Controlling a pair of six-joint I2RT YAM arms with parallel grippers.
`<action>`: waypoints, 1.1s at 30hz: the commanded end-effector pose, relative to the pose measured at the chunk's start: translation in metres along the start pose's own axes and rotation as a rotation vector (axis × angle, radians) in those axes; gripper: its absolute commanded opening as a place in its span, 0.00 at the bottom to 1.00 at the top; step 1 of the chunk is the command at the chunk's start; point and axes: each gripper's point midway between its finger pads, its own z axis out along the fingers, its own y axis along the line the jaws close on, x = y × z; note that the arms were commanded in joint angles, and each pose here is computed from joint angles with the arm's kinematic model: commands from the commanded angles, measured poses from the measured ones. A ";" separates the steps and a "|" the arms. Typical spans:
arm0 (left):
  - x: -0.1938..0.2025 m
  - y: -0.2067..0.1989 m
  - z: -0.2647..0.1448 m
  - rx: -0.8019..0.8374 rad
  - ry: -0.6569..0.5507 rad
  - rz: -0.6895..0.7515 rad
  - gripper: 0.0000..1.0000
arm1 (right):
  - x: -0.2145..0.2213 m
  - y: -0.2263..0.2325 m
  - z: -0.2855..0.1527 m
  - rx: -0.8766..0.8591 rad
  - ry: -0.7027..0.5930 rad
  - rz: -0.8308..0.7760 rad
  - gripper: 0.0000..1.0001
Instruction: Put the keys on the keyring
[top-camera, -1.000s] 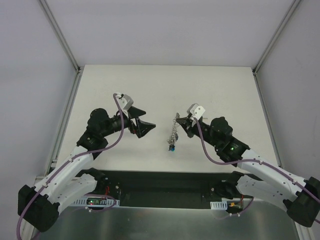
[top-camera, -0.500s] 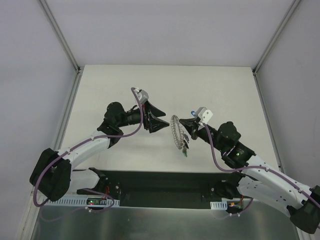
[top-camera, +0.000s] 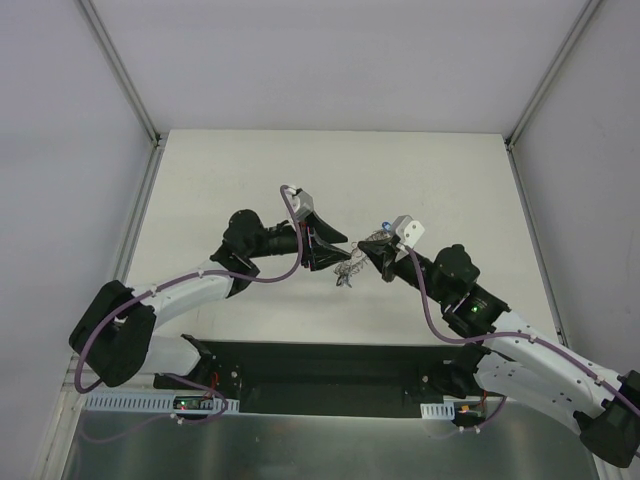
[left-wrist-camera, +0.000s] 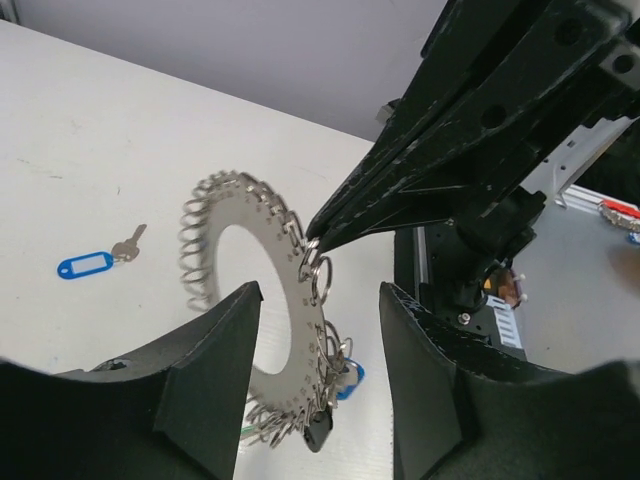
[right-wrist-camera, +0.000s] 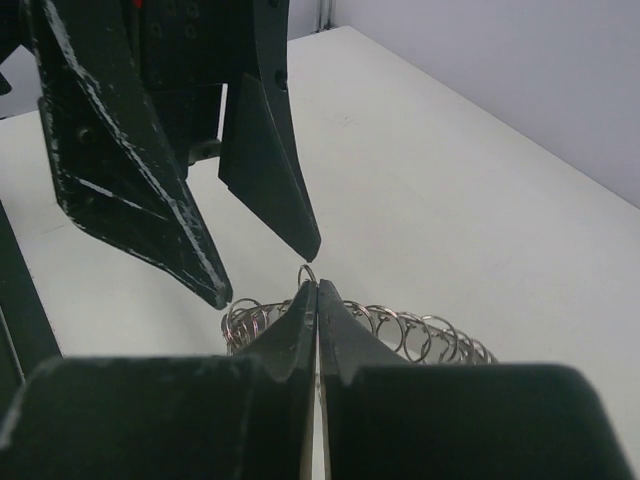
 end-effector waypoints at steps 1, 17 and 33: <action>-0.019 0.000 0.010 0.030 -0.067 0.111 0.48 | -0.039 0.004 -0.001 -0.023 -0.138 0.004 0.01; -0.013 -0.005 0.018 0.119 -0.049 0.091 0.40 | -0.034 0.008 0.000 -0.046 -0.119 0.017 0.01; 0.000 -0.006 0.010 0.104 0.011 0.105 0.00 | -0.010 0.005 -0.002 -0.019 -0.007 0.065 0.01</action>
